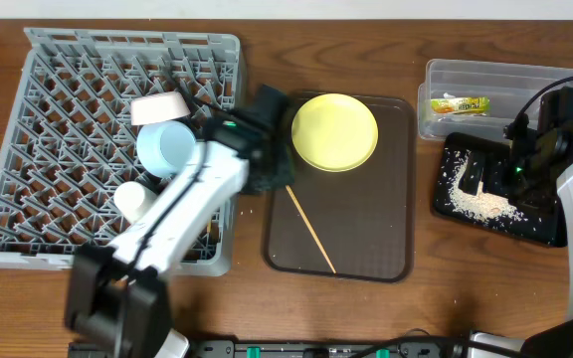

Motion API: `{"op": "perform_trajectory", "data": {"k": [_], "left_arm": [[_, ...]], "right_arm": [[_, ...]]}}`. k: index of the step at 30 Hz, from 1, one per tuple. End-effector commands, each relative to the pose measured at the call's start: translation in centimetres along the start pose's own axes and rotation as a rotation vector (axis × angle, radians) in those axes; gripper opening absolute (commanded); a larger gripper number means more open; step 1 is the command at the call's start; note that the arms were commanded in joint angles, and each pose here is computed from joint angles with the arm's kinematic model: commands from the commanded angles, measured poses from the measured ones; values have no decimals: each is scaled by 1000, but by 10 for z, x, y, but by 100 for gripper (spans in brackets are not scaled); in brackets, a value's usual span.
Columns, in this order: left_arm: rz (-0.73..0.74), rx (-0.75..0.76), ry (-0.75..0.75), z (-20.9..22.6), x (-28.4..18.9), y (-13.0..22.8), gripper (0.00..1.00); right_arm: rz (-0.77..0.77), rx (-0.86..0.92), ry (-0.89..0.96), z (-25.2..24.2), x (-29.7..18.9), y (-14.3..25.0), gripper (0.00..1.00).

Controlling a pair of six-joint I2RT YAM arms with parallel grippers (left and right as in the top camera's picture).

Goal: Sort waste into correct bins and load items into the dishwasher
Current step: 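Return the left gripper to the second chopstick and grasp it, then carry the second chopstick into the dish rack and release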

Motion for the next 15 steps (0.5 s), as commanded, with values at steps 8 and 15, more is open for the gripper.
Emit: {"op": "perform_trajectory", "data": {"k": [8,15], "left_arm": [[187,-49,-101,-35,84,34,39],[245,-48,-143,-33,111,42,39]], "right_arm": [[-17,8,-9,1,-5,0,99],[-18,8,-9,1,-5,0,99]]}}
Point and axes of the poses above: each gripper's point midway between its finger pads, its own x axis out along the fingers, its own z axis along the line the jaws close on, y = z × x, the point moved 6 cm from there along -x, back along the fingers, and after that the axes turned 11 degrees about x, right-handed, at the moved point
